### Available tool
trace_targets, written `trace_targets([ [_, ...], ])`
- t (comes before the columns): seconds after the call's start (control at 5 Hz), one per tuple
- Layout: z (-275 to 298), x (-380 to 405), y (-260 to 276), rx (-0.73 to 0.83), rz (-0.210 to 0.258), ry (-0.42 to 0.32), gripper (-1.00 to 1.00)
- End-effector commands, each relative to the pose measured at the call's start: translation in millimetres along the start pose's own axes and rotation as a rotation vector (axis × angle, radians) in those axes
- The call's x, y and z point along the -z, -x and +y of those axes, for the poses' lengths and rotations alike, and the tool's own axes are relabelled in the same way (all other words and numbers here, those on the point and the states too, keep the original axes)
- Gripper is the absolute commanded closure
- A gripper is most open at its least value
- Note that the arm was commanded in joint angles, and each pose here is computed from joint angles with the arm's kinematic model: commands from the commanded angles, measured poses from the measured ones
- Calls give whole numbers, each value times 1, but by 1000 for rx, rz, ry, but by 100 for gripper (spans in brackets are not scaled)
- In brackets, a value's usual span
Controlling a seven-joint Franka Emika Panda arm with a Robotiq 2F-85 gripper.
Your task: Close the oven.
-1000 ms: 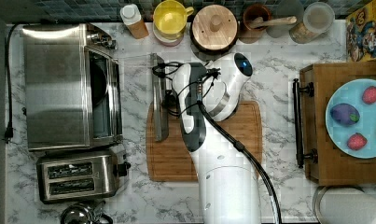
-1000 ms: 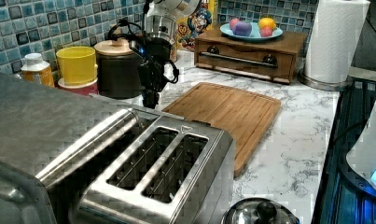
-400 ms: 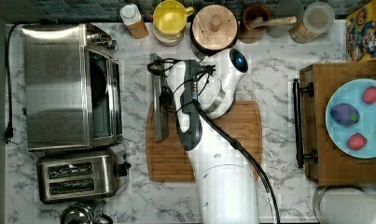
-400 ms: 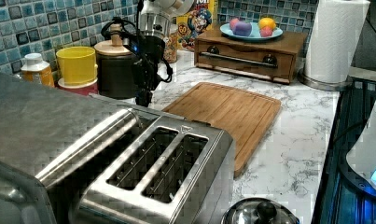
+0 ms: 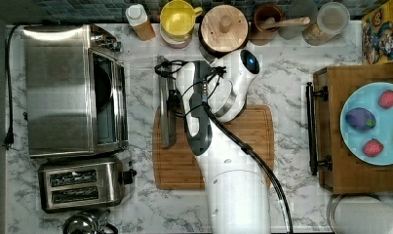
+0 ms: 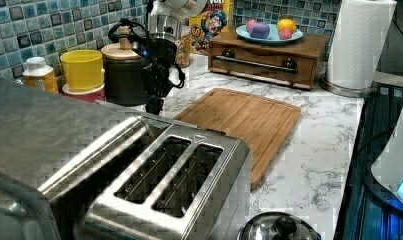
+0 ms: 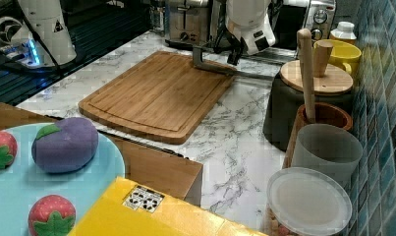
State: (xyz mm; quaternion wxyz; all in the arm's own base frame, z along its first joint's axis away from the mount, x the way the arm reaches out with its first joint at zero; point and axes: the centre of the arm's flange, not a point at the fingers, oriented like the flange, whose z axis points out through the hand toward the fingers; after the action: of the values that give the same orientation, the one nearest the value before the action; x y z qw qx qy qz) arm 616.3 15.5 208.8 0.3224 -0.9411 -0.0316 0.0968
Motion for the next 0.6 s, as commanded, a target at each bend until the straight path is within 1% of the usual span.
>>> trace_targets([
  [0.2,-189,19,-11,317,-49,-29,100],
  [0.4,-238,14,9,412,-14,24,100],
  [0.6,-278,17,25,461,2,83,100],
])
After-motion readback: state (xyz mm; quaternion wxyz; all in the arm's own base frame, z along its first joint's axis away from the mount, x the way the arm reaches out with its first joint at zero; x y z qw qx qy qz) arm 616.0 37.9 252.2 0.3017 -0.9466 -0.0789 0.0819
